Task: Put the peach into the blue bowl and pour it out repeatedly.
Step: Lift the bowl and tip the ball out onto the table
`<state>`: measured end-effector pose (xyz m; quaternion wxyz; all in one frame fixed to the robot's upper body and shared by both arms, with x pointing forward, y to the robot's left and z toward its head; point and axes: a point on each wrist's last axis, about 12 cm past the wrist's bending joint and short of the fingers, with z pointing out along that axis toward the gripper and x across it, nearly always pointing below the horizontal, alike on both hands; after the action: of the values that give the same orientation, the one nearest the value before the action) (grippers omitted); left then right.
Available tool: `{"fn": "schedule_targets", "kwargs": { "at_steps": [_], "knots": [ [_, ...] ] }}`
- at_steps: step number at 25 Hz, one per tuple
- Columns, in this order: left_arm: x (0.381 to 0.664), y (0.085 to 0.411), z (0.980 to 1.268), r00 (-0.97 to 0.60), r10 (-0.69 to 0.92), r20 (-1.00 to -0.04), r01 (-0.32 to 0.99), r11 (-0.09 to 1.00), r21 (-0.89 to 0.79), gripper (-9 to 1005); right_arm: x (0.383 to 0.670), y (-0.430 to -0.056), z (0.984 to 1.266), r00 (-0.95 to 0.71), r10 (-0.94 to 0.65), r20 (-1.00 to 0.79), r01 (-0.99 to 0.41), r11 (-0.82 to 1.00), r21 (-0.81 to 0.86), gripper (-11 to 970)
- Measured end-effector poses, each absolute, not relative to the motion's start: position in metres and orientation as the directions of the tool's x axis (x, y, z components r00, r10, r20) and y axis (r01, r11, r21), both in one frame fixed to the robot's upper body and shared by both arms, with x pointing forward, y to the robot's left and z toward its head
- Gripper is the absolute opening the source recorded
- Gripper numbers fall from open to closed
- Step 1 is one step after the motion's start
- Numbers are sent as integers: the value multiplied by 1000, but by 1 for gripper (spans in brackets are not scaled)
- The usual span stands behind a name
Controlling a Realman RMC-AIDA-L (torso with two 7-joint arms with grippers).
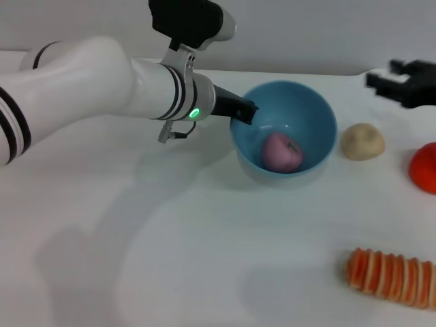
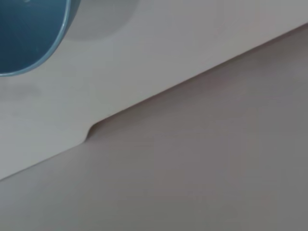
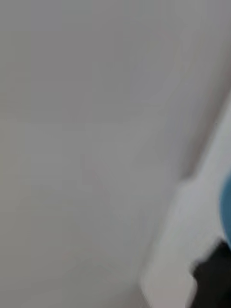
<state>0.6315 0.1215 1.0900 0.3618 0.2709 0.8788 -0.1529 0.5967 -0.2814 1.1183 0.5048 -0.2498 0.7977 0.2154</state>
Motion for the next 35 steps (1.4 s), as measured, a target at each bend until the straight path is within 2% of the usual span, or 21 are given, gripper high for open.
{"fn": "schedule_targets", "kwargs": {
  "at_steps": [7,11,17,20,24,26,29,33,35],
  "knots": [
    [629,123,1086,-582,370,-724,587,807,-59,-1,560,-330,1078,-82,-89,-993,-404,913,-48,582],
    [629,114,1089,-544,395,-740,613,790,-28,-2,543,-344,1055,-38,-87,-995,-268,961,-74,582],
    [634,94,1108,-420,470,-776,688,723,66,-1,517,-350,1026,-72,7,-997,-163,986,19,583],
    [639,84,1124,-275,560,-782,736,645,204,-1,508,-351,1017,-88,57,-994,-128,989,68,583],
    [637,64,1141,-39,697,-716,756,489,435,-1,497,-354,1008,-101,105,-989,-84,990,114,582],
    [628,49,1146,118,753,-648,741,367,562,-1,491,-354,1005,-105,127,-986,-70,988,134,582],
    [615,33,1151,283,773,-568,697,242,675,-1,479,-358,999,-99,173,-980,-17,984,176,582],
    [599,17,1152,461,778,-428,607,76,791,-2,470,-363,997,-81,201,-976,23,980,199,583],
    [593,12,1153,515,766,-384,572,26,820,-2,468,-364,996,-78,207,-975,31,978,205,583]
  ]
}}
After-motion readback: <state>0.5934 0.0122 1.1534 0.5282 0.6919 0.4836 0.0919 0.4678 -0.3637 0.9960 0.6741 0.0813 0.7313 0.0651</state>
